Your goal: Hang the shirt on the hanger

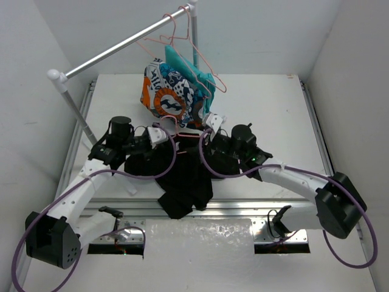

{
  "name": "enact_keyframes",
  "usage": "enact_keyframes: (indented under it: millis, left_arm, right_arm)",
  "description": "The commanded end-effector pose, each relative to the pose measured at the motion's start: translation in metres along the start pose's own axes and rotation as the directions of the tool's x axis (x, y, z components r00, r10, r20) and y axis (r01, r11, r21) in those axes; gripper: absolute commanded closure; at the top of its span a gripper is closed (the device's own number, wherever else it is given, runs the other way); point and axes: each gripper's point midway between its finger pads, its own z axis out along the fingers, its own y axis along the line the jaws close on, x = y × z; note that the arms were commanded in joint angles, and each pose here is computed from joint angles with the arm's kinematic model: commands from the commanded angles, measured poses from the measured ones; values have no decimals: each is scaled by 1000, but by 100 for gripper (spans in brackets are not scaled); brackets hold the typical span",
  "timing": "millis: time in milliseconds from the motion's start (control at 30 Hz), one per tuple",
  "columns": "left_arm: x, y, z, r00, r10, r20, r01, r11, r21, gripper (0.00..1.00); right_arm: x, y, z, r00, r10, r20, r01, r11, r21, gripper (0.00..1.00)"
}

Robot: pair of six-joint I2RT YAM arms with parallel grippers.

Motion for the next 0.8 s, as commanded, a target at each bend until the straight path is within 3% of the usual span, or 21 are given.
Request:
enact_keyframes:
  millis: [0, 133, 367, 467, 567, 767]
  left_arm:
    - [-38, 44, -14, 998, -3, 58, 15, 977, -215, 100]
    - [-44, 42, -18, 997, -34, 67, 48, 976, -213, 100]
    - [-72, 43, -24, 988, -68, 142, 97, 974, -207, 100]
    - [-87, 49, -25, 981, -83, 176, 120, 970, -213, 100]
    - [-94, 50, -27, 979, -82, 189, 122, 970, -210, 100]
    - [-100, 50, -31, 977, -74, 199, 118, 969, -218, 100]
  right_arm:
    - [-41, -45, -14, 993, 96, 71, -111, 960, 256, 1]
    - [-37, -72, -55, 927, 357, 112, -370, 829, 419, 1]
    - [11, -18, -59, 815, 571, 93, -571, 768, 290, 35]
    - [29, -5, -40, 801, 598, 30, -581, 765, 280, 32]
    - [28, 3, -22, 781, 624, -1, -605, 758, 244, 23]
    - [47, 14, 13, 669, 742, -29, -726, 662, 186, 20]
